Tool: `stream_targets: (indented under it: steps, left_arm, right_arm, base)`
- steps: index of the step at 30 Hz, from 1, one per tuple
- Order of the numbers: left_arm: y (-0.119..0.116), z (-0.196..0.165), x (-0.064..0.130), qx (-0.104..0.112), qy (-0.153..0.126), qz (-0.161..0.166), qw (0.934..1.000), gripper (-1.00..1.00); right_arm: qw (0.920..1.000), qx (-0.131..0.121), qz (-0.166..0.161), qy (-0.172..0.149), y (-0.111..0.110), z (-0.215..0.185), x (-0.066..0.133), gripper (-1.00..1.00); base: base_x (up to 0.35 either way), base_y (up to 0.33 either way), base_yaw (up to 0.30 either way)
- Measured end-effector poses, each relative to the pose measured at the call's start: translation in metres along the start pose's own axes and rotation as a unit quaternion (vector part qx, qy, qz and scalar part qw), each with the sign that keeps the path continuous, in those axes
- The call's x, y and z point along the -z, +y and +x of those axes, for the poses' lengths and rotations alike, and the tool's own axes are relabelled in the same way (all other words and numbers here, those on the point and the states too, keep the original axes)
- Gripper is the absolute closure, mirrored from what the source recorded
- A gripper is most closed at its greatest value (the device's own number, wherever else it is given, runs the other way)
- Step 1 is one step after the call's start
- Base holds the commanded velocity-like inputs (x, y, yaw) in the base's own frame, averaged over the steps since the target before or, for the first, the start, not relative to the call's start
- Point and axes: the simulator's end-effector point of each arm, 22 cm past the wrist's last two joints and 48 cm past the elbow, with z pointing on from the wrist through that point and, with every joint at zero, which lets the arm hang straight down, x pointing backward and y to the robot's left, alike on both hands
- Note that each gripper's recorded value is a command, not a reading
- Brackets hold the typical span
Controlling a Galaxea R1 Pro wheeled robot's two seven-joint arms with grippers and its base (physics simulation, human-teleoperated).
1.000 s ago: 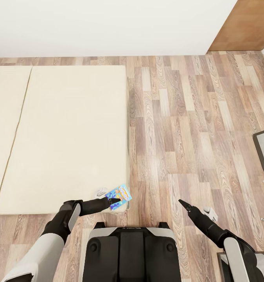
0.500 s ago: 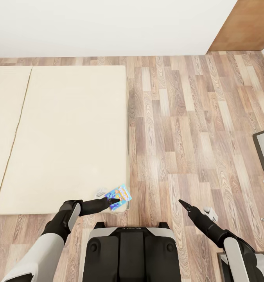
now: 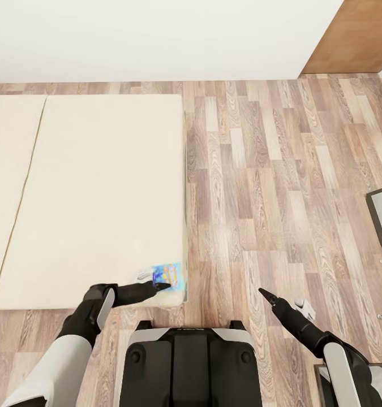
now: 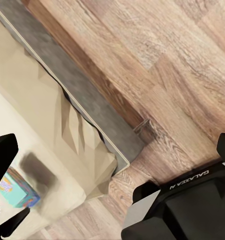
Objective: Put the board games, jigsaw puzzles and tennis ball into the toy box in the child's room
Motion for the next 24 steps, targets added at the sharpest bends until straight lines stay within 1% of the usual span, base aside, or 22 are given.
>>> stream_targets:
  steps: [24]
  left_arm:
    - [-0.0012,-0.0028,0.0017,-0.001,-0.002,0.0,1.0,-1.0]
  right_arm:
    - [1.0,0.0,0.0,0.0,0.0,-0.0001,0.0,-1.0]
  base:
    - [0.0,0.0,0.0]
